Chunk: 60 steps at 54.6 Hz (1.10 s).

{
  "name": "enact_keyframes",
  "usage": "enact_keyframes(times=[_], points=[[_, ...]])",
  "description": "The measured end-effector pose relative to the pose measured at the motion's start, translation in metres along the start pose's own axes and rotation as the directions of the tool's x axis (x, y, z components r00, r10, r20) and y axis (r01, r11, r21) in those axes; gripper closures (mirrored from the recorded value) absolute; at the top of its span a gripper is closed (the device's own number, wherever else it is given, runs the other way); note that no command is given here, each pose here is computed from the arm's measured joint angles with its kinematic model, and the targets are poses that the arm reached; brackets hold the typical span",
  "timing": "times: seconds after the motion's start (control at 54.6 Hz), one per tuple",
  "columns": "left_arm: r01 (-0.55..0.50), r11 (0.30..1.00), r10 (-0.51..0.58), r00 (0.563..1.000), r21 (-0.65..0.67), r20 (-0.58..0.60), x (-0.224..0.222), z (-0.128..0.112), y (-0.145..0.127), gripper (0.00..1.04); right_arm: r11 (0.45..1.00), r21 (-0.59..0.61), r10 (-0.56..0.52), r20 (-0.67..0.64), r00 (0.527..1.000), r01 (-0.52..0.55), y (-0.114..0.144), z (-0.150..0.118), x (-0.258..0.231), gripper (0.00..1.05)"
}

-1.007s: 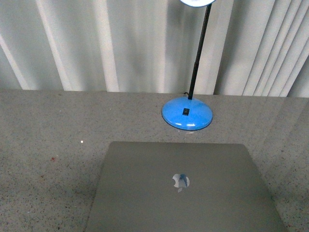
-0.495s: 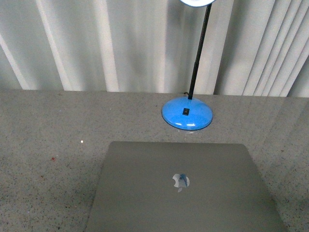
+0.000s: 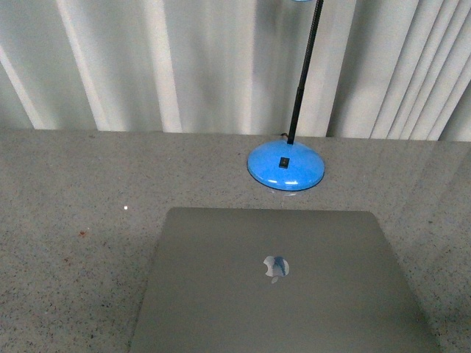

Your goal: Close laptop

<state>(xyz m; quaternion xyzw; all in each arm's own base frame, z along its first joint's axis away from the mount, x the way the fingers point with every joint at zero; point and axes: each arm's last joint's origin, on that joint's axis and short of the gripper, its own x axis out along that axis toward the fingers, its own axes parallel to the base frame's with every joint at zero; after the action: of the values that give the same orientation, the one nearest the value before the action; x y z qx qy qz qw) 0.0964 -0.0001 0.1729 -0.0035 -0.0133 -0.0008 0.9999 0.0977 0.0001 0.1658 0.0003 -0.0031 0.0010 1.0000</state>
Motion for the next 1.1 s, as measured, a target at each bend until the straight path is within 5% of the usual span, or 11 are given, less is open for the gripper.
enact_keyframes(times=[0.238,0.788,1.099], points=[[-0.001,1.000,0.001,1.000,0.000,-0.001,-0.0002,-0.0002,0.0001,0.97,1.000,-0.002,0.000,-0.004,1.000,0.000,0.0000,-0.0004,-0.0001,1.01],[-0.001,1.000,0.001,1.000,0.000,-0.002,-0.0002,-0.0002,0.0000,0.06,1.000,-0.001,0.000,-0.004,1.000,0.000,0.0000,-0.0004,-0.0001,0.10],[-0.001,1.000,0.001,1.000,0.002,-0.002,-0.0002,-0.0002,0.0000,0.07,1.000,-0.001,0.000,-0.004,1.000,0.000,0.0000,-0.0004,-0.0001,0.07]])
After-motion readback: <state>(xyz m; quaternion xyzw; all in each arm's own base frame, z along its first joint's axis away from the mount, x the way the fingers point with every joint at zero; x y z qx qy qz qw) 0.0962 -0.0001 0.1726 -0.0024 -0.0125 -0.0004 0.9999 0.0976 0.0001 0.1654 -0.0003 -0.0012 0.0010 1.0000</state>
